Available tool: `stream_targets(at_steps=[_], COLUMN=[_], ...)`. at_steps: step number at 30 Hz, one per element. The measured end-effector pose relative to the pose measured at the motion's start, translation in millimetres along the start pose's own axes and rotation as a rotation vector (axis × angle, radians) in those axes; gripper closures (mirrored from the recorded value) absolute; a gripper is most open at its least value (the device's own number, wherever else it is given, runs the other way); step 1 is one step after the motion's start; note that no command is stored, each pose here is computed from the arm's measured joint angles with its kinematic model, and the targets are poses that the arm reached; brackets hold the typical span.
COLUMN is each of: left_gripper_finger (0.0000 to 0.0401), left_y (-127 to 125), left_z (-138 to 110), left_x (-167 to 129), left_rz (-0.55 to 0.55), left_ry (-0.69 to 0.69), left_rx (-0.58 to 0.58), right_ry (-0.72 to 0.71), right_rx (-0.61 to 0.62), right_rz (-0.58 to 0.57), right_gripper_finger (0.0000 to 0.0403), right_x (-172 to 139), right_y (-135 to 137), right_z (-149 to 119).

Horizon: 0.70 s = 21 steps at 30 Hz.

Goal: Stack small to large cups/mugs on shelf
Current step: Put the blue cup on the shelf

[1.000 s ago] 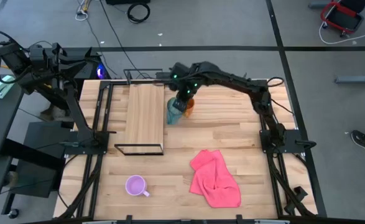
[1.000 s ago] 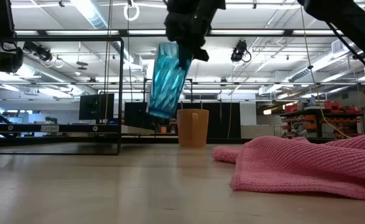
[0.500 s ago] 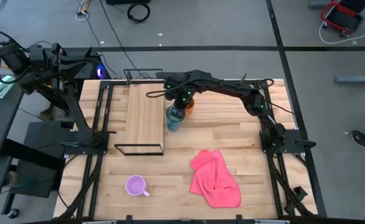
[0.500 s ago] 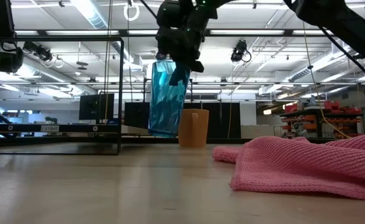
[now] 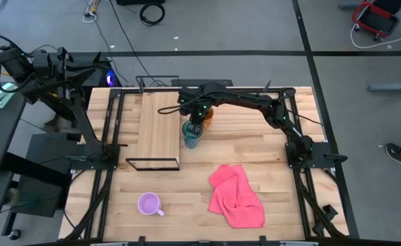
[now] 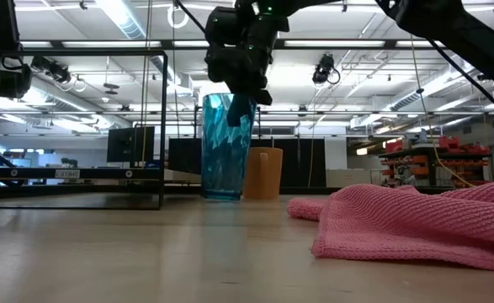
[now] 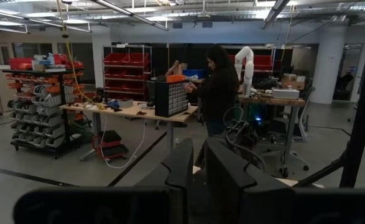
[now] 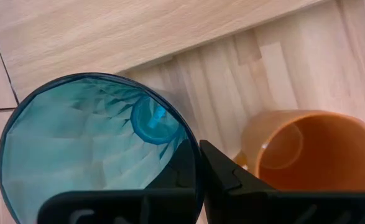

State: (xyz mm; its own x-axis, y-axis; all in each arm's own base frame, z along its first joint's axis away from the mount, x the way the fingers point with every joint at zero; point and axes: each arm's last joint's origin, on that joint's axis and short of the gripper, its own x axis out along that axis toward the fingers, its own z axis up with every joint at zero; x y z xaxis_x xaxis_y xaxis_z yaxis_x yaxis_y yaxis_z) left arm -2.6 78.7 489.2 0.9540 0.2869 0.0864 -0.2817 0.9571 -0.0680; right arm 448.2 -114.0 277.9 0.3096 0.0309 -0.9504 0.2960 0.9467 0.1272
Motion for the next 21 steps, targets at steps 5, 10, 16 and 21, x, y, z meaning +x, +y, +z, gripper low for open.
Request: stream_targets(at_steps=[5, 10, 16, 21], left_gripper_finger=[0.0349, 0.0352, 0.0355, 0.0350], left_y=[0.0, -0.2, -0.2, -0.3], left_z=[0.0, -0.4, -0.4, -0.4], left_x=[0.0, 0.0, 0.0, 0.0], left_rz=[0.000, 0.000, 0.000, 0.000], left_ry=[0.000, 0.001, 0.001, 0.001], left_rx=[-0.001, 0.003, 0.003, 0.004], right_ry=[-0.008, -0.008, -0.011, -0.021], right_rx=[0.001, 0.005, 0.004, -0.007], right_rz=[-0.006, -0.004, -0.004, -0.003], right_gripper_finger=[0.0396, 0.0386, 0.0369, 0.0358], right_x=[-0.3, -0.4, -0.4, -0.6], right_y=[-0.8, -2.5, -2.4, -2.3], right_z=[0.7, 0.8, 1.1, 2.1])
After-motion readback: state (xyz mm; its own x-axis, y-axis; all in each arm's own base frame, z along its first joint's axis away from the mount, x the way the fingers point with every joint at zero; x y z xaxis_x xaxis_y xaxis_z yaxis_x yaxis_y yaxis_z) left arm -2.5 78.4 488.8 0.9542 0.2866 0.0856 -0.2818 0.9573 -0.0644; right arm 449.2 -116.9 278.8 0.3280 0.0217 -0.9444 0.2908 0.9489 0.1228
